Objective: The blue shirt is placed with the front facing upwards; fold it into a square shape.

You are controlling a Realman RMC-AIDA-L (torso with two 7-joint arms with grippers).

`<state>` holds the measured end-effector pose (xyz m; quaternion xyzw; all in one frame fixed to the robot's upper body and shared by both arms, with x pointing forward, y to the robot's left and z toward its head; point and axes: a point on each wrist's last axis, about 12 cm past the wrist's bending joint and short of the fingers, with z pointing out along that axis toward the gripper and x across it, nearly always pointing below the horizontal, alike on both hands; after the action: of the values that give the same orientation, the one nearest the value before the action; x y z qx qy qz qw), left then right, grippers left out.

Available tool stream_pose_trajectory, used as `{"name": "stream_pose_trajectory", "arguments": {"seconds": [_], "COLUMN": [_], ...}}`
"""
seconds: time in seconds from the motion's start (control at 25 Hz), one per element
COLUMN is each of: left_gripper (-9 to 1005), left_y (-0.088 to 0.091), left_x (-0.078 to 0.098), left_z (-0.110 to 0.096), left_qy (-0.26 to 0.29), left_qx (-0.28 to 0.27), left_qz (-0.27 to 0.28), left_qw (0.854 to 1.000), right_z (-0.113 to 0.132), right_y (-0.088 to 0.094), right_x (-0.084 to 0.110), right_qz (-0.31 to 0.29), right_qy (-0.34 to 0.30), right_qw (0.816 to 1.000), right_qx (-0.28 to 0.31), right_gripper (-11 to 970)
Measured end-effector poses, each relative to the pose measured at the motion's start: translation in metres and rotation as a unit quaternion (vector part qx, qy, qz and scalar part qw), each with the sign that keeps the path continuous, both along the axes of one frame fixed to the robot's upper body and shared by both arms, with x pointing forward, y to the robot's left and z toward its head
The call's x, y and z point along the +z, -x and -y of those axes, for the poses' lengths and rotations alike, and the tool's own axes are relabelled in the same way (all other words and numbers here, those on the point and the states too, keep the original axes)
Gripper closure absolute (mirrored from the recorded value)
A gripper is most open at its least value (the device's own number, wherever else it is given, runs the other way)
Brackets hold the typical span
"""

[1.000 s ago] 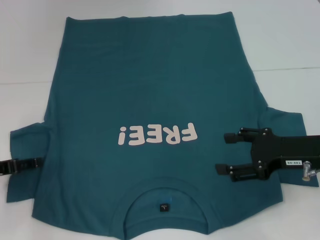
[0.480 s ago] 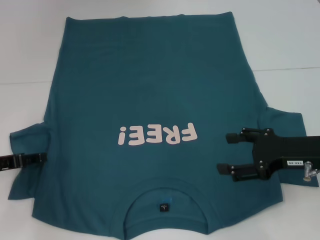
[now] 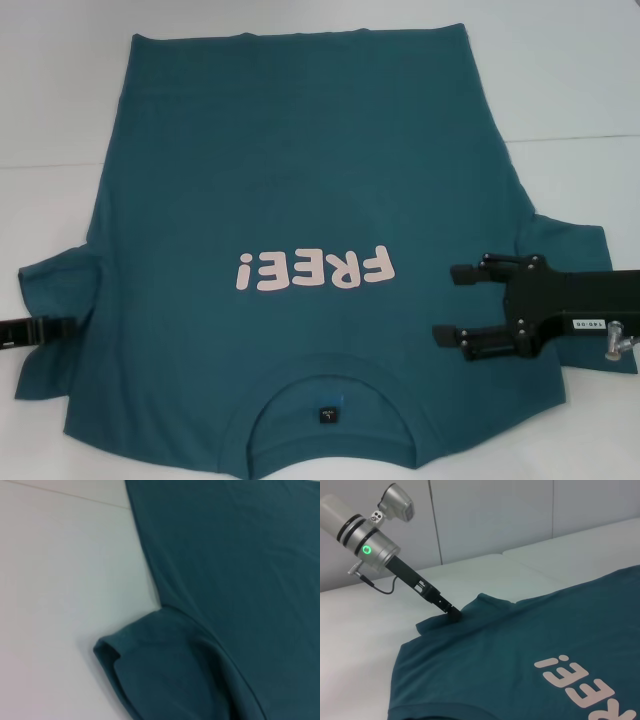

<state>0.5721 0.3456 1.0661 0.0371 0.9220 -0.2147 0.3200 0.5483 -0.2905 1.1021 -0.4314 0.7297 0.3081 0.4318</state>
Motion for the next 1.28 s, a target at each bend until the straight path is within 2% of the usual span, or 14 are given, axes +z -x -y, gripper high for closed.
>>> {"name": "stream_pose_trajectory", "arguments": {"seconds": [0.16,0.6,1.28], "left_gripper": [751,971,970], "left_y": [-0.003,-0.004,-0.011], "left_x": [0.006,0.007,0.042], "left_z": [0.002,0.008,0.000], "left_qy": [-0.009,-0.025,-0.038], "left_qx": [0.000,-0.017,-0.015], "left_qz": [0.016,0.017,0.053], "left_qw": [1.000,0.999,0.998], "right_z": [-0.001,0.000,0.004], "right_y": [-0.001,-0.001,-0.004], "right_x": [0.001,0.001,0.002], "right_qz": [-0.003,-0.004,0.002], "right_qy": [-0.002,-0.002,0.001], "right_qw": [1.000,1.000,1.000], "right_qx": [-0.001,-0.006,-0.019], "right_gripper": [32,32,33]}}
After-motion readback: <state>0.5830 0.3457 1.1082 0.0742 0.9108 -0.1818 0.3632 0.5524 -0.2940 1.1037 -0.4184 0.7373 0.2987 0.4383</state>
